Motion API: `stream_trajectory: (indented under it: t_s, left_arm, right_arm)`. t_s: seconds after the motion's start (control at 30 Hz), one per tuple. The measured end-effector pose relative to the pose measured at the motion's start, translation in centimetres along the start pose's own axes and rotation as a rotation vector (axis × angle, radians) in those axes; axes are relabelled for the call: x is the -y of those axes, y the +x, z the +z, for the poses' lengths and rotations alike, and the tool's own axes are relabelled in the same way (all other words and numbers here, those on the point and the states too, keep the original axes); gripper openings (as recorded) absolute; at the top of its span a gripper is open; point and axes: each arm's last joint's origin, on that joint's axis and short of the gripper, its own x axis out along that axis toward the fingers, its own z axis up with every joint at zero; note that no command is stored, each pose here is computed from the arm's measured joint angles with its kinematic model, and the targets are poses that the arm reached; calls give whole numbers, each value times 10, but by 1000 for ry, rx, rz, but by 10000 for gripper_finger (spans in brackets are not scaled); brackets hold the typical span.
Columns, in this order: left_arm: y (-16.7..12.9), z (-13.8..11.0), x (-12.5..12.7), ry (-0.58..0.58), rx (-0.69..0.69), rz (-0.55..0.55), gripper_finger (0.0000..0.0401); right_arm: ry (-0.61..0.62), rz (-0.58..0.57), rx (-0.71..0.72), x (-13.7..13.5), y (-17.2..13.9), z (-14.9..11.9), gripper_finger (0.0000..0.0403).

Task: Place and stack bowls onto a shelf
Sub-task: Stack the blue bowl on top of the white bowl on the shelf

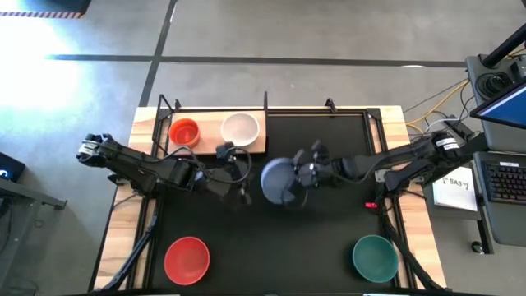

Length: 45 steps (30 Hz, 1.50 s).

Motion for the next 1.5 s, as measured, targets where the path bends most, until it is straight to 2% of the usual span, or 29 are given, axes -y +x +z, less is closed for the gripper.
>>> stream_trajectory:
  t_s: [0.1, 0.17, 0.33, 0.43, 0.6, 0.8, 1.03, 1.3, 1.5]
  left_arm:
    - [0, 9, -6, 96, 65, 183, 51]
    - [1, 16, -10, 118, 98, 255, 51]
    - [3, 29, -18, 146, 180, 309, 51]
    - [6, 34, -23, 182, 204, 342, 51]
    - [9, 42, -35, 202, 229, 419, 51]
    - [13, 45, -48, 196, 231, 482, 51]
    - [21, 44, -61, 162, 220, 513, 51]
    - [25, 43, -69, 126, 215, 541, 50]
    - [25, 42, -71, 123, 196, 568, 22]
  right_arm:
    - [-14, -142, 102, 16, -2, 13, 9]
    - [-18, -218, 178, 24, -7, 23, 9]
    - [-38, -406, 361, 34, -19, 47, 9]
    - [-72, -478, 449, 34, -24, 62, 9]
    - [-110, -513, 564, 29, -25, 80, 9]
    - [-148, -537, 611, 23, -20, 85, 9]
    - [-137, -469, 649, 20, -17, 86, 9]
    - [-118, -448, 700, 21, -20, 90, 9]
    - [-147, -425, 696, 16, -12, 88, 10]
